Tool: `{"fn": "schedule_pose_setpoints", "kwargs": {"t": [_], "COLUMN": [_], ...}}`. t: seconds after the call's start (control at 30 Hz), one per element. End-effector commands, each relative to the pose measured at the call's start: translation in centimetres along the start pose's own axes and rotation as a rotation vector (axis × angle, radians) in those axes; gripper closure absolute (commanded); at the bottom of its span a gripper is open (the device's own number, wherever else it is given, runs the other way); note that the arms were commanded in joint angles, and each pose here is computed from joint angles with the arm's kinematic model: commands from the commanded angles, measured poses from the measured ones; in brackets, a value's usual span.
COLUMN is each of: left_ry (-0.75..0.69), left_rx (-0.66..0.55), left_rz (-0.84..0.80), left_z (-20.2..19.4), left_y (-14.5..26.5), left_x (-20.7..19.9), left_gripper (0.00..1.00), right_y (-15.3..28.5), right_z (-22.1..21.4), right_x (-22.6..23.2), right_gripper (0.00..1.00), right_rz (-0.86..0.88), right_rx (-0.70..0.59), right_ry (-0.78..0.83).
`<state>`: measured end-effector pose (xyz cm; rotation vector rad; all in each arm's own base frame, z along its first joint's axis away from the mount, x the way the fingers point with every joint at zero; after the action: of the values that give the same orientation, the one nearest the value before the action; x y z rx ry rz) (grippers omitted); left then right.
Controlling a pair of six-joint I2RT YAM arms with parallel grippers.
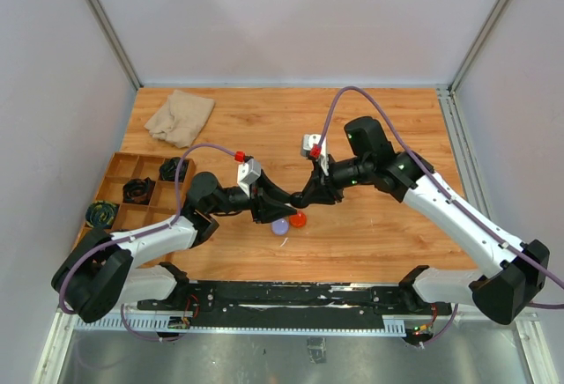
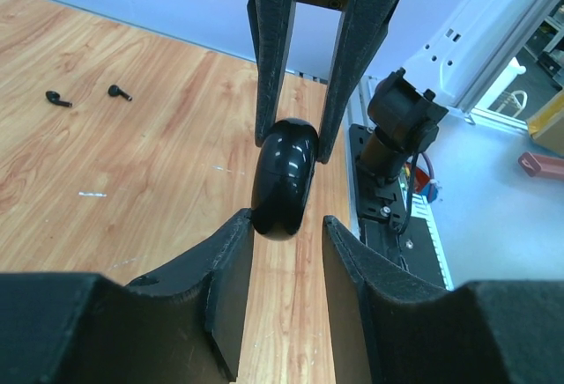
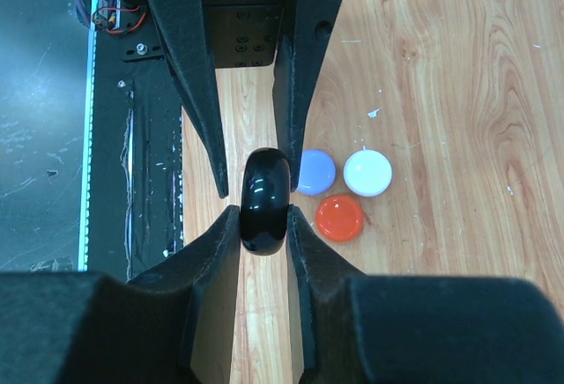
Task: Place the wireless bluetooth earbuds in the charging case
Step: Open the charging case.
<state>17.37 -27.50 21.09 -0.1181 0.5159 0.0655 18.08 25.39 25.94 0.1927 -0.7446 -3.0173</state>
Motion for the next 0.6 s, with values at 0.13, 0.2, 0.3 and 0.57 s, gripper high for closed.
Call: {"fn": "schedule_pose_setpoints", "kwargs": {"t": [0.13,0.2,0.3,0.57], "left_ry": [-0.05,-0.048,-0.047,-0.049], "left_rx": [-0.024,-0.022,-0.019,-0.029], "left_rz": [-0.048,-0.049,-0.05,-0.041], "left_z": [1.56,1.51,1.46,1.48], "left_y": [-0.35,-0.36,-0.35,-0.27], "left_x": [-0.89,-0.89,-0.89,-0.83], "left_gripper": [0.58,0.58,0.63,0.98], "right_y": [-0.45,-0.42,-0.4,-0.41], "right_z": [1.05,1.12,1.12,1.1], "right_x": [0.03,-0.08,-0.13,-0.2], "right_gripper": [0.95,0.95,0.95,0.88], "right_rz": [0.007,0.001,-0.003,-0.009], "right_rx": [0.013,0.016,0.018,0.023], "right_ry": [0.049,0.053,0.055,0.06]}}
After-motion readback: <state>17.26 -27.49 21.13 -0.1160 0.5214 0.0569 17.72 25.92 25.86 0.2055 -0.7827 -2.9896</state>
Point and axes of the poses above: each gripper's point midway between its finger pads, its own y axis back along the fingers, its own x axis along the line the jaws close on, z = x × y, the point moved 3 cm from there along y, back along the fingers, and after that the axes turned 15 degrees about y, right-handed, at the moved point
